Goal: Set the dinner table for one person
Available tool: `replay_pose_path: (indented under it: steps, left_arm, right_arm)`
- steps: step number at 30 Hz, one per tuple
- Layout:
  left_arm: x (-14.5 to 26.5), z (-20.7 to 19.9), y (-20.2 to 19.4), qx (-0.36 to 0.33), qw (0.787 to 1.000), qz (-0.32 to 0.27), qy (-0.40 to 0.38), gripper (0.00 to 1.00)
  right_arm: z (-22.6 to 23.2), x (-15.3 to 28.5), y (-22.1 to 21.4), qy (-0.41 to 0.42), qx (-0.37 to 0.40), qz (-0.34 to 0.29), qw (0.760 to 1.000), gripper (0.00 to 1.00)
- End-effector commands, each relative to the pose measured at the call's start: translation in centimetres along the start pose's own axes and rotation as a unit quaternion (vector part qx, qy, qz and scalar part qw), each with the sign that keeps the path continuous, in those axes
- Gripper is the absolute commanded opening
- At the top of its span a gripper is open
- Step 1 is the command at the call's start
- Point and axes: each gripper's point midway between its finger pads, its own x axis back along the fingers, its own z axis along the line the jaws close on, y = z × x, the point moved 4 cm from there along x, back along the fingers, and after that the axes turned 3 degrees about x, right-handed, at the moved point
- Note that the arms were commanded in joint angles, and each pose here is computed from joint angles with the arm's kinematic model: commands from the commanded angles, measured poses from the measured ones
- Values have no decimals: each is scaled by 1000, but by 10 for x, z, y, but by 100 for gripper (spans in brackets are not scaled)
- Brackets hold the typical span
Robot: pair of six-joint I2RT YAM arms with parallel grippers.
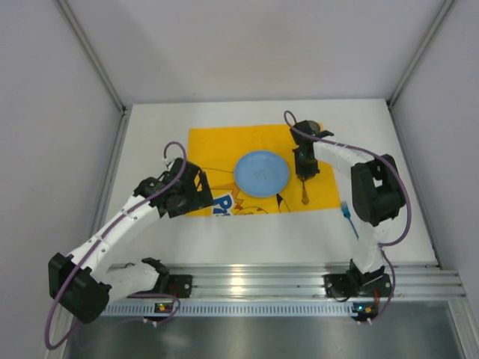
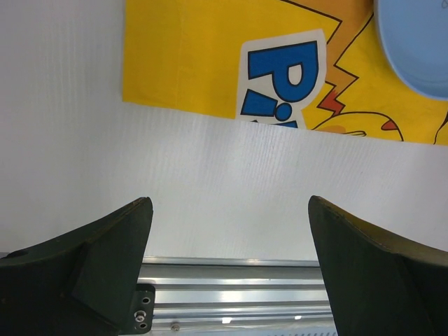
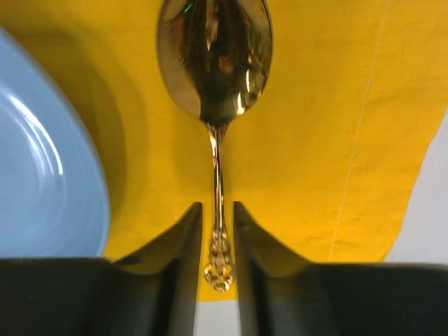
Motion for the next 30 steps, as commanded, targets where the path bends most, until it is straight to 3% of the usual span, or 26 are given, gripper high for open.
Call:
replay_pose_path:
  steps: [1,4,6,13,21,24,30]
  left_arm:
    - [8,-6,6,2,1000,-5,-4,99]
    - [7,-8,8,0,1000,-3,-1,98]
    - [8,-9,10,-2,1000,-4,0,99]
    - [4,-11,10,0,1000,0,1,98]
    - [-15,-11,-5,13,1000,15,-20,98]
    - [-23,-15,-8,13,999,23,-27,98]
    - [-32,-22,-7,1,999,28,-42,98]
  right_arm:
    - [2,5,23,-7,-13,-41,999,30]
    - [3,8,24,-3,-16,-44,999,47]
    - [3,14,24,-1,-14,-50,999,53]
    - [-29,85,13,-21,-22,-117,993,60]
    - [-93,92,-81,-40,-133,-47,989,61]
    - [-121,72,-114,-43,-202,3,978,47]
    - [-152,63,-106,-59,-241,24,968,47]
